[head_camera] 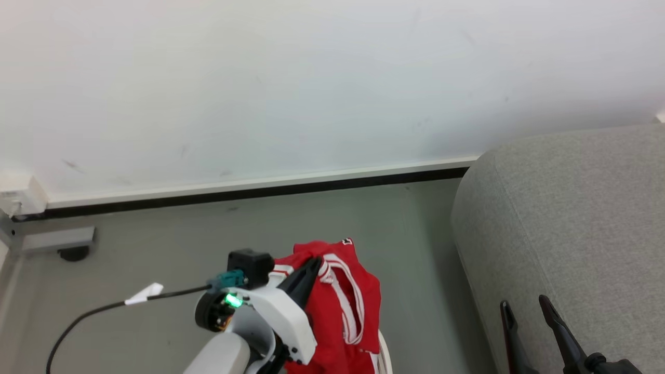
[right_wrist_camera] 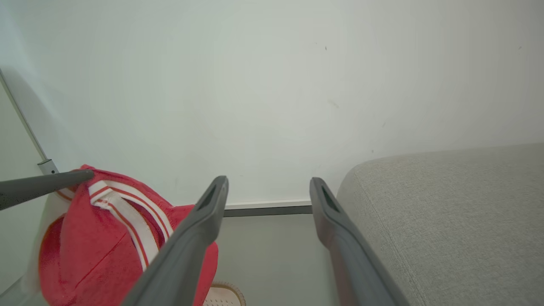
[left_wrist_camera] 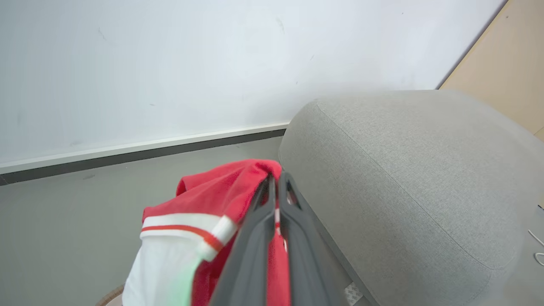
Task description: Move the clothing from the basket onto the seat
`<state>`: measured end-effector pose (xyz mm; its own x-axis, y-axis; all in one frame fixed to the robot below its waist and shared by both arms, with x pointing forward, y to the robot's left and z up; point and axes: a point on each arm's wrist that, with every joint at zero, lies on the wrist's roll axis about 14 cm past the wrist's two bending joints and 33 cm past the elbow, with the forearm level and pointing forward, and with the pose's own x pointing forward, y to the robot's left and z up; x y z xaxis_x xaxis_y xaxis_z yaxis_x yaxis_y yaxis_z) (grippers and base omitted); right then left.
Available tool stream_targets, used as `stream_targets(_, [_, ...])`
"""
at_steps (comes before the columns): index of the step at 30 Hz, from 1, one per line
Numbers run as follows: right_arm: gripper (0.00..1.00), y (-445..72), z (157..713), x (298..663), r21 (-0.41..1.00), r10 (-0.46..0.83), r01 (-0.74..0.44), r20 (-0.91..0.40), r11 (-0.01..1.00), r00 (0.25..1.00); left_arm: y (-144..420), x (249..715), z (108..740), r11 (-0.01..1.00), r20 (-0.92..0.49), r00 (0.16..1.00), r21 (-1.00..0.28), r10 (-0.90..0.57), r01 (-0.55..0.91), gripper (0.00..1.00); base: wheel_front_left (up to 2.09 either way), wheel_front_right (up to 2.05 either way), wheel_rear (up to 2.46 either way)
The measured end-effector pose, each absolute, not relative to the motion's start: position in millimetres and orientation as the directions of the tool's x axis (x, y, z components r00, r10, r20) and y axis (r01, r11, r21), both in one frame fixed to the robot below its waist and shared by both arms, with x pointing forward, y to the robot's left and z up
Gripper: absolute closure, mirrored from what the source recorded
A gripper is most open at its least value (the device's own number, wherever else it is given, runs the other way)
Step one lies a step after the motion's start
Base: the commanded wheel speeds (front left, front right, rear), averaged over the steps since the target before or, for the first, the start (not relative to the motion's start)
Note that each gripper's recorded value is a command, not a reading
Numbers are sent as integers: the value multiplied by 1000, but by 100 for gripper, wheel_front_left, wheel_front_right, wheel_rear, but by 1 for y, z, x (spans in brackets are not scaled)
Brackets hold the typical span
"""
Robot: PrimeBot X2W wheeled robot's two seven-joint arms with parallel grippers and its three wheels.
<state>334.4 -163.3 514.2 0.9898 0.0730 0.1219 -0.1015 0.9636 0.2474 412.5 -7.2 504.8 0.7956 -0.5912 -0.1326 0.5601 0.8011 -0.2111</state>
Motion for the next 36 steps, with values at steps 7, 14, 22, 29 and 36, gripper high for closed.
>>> stream_targets(7, [0,-165,523,327,228,80,-113,151,967,985,-13,407,553,778,-40,787,-190,-616,599,100,0,0,0])
stream_targets(14, [0,-159,532,324,153,143,-170,171,974,975,-16,399,565,764,-27,774,-180,-633,619,100,0,0,0])
stream_targets(22, [0,-120,543,326,3,381,-387,173,922,908,-25,384,568,737,-31,744,-173,-667,654,100,0,0,0])
stream_targets(29, [0,-96,536,335,-130,562,-551,64,824,825,-36,374,573,707,-29,713,-169,-700,687,100,0,0,0])
stream_targets(36, [0,-75,530,347,-183,655,-648,-27,740,755,-50,361,578,661,-21,668,-166,-744,731,100,0,0,0])
